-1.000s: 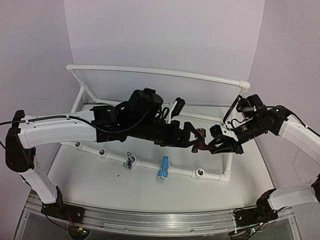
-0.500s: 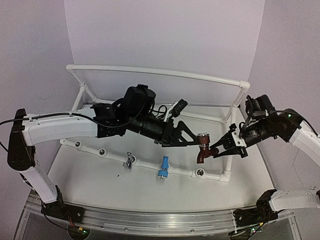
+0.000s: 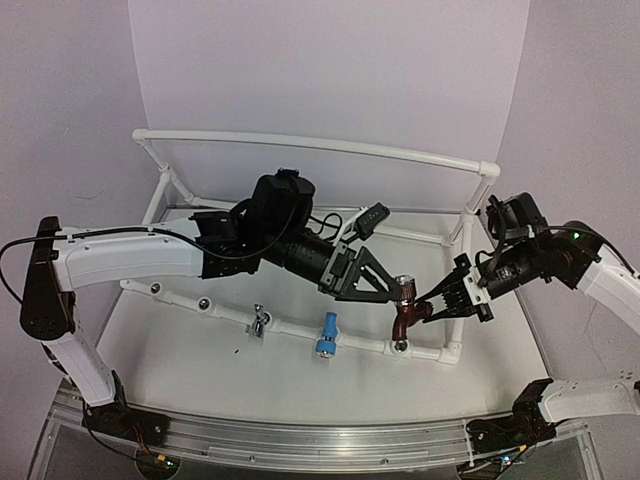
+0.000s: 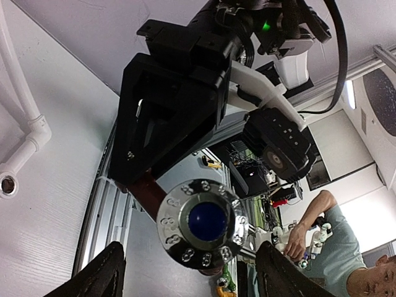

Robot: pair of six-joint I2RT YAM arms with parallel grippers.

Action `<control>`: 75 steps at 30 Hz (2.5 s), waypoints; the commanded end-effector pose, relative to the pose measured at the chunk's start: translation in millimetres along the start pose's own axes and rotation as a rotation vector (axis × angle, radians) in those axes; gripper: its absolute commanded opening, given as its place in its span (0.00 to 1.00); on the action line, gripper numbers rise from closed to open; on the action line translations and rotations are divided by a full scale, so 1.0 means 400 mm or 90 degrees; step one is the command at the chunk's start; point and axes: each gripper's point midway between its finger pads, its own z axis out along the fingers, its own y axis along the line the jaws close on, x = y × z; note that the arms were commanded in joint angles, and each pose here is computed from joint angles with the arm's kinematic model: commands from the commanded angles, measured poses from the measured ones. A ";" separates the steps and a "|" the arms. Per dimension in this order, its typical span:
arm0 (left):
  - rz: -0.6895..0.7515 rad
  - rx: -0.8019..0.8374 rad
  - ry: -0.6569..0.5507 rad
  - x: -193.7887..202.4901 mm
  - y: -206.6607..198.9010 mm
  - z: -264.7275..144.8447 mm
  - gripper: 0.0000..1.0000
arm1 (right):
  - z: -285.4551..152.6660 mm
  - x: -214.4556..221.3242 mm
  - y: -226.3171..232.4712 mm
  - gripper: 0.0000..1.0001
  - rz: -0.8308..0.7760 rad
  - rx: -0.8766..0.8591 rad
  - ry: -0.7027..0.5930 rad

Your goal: Install the water faucets

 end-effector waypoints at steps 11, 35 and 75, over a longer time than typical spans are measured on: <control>0.036 0.054 0.007 -0.022 -0.043 0.012 0.60 | 0.029 -0.035 -0.003 0.00 -0.066 -0.008 -0.035; 0.045 0.087 0.017 -0.021 -0.066 0.014 0.11 | 0.045 -0.033 -0.012 0.29 -0.031 -0.004 -0.027; -0.254 -0.557 -0.560 -0.249 0.292 -0.307 0.03 | 0.059 0.131 -0.358 0.66 0.579 0.312 0.145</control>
